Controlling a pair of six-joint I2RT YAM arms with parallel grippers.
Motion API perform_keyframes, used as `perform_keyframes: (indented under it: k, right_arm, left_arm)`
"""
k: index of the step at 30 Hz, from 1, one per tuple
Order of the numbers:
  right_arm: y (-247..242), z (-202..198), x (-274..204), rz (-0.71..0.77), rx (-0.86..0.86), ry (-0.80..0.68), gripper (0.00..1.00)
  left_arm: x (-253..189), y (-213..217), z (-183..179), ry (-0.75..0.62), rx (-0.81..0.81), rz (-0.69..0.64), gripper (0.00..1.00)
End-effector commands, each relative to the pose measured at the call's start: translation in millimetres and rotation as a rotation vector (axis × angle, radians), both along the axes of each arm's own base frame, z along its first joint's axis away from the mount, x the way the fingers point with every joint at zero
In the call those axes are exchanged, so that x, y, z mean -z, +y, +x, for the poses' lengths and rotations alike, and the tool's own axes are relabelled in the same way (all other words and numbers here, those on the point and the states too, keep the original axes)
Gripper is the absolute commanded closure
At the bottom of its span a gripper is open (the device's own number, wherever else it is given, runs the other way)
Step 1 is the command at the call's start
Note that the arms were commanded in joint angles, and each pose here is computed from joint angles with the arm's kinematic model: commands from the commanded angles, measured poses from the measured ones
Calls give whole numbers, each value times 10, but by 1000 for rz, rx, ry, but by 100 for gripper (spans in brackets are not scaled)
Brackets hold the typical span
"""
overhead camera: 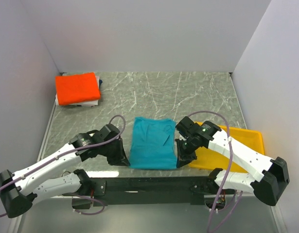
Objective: Fold and stack the t-shirts
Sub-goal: Fold the tshirt
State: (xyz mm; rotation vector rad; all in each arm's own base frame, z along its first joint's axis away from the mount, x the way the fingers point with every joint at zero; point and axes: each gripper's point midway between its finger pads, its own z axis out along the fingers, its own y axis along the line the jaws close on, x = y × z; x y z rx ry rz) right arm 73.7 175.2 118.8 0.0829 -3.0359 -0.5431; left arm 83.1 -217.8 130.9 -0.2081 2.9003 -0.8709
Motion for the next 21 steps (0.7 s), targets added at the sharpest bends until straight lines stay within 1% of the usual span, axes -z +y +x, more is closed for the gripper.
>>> perform_keyframes:
  k: [1, 6, 10, 11, 14, 19, 21]
  right_arm:
    - [-62, -161, -239, -12, 31, 38, 100]
    - [30, -62, -423, 17, 84, 5, 100]
    - [84, 113, -494, 0, 125, -39, 100]
    - [105, 173, -537, 4, 134, -61, 100]
    - [118, 294, -564, -9, 139, -77, 100]
    - [93, 541, -586, -32, 146, -95, 100]
    - [93, 626, -569, -46, 148, -94, 100]
  left_arm:
    - [-276, 94, -138, 50, -42, -5, 100]
    - [-540, 2, -69, 21, -56, -58, 100]
    - [-594, -54, 70, -17, -43, -28, 100]
    - [-570, -49, 136, -25, -43, -9, 100]
    - [-613, -23, 309, -55, -50, -9, 100]
    - [-638, 110, 612, -71, -89, -37, 99]
    - [-631, 87, 683, -74, -64, -48, 100]
